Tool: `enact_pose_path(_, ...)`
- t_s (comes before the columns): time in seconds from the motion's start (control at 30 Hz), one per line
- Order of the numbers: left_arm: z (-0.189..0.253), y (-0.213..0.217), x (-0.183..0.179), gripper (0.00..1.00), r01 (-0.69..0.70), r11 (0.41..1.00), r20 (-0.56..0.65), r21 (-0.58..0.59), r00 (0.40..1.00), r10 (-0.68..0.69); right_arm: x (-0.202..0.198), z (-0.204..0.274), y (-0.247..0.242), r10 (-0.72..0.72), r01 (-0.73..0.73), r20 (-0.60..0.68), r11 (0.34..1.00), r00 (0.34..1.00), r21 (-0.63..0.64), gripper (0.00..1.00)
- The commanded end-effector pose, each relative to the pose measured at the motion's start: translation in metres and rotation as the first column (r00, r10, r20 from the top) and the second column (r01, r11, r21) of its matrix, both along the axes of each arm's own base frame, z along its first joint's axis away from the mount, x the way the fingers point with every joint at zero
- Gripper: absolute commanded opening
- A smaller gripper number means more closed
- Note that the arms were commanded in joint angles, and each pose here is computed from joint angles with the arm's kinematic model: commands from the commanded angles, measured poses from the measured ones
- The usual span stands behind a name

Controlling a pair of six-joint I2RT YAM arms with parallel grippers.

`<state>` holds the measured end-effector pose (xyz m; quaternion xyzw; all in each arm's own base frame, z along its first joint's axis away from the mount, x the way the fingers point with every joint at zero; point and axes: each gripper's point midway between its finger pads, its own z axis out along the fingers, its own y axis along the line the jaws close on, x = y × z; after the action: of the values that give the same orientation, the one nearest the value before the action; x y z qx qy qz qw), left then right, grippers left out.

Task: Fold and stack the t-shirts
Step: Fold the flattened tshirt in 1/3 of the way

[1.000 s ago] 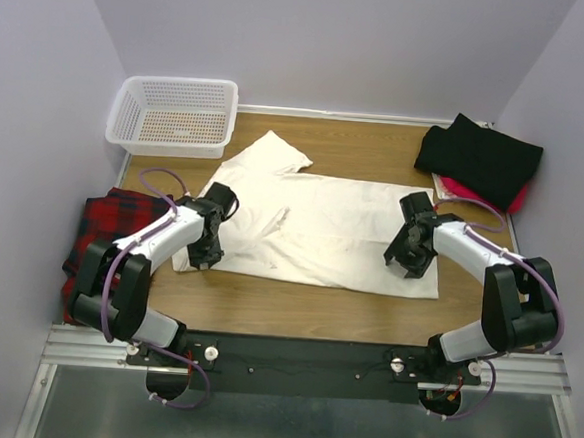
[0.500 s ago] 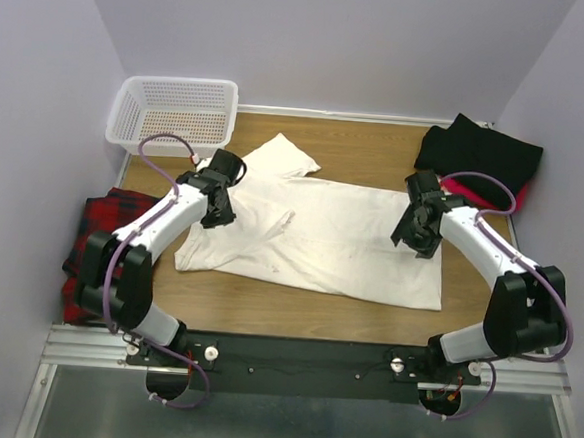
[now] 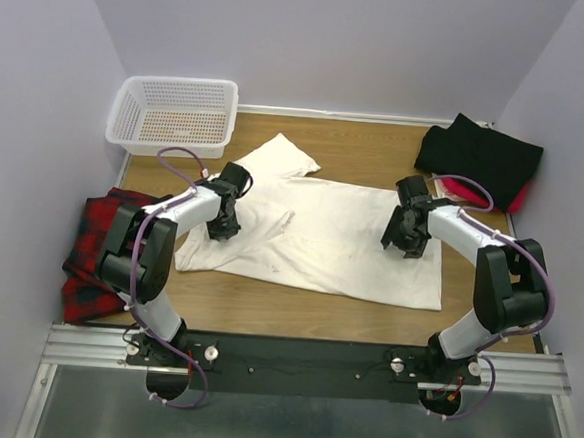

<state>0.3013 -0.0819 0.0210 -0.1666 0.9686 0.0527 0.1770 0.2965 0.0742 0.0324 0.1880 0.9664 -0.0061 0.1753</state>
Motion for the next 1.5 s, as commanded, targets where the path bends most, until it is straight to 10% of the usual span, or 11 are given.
enact_pose_path(0.0,-0.023,0.007,-0.025,0.36,-0.032,0.999,-0.071,0.015,0.997,0.033,-0.012,-0.023,0.000,0.024,-0.024,-0.047,1.000,0.999,0.006,0.65)
enact_pose_path(1.13,-0.042,-0.053,-0.148,0.36,-0.074,0.990,-0.265,-0.116,0.963,0.041,-0.061,-0.031,-0.006,0.076,-0.074,-0.156,0.997,0.985,0.019,0.65)
enact_pose_path(1.47,-0.034,-0.052,-0.138,0.36,-0.143,0.987,-0.227,-0.072,0.966,0.123,-0.072,-0.033,-0.055,-0.110,0.062,-0.195,0.969,0.975,-0.238,0.65)
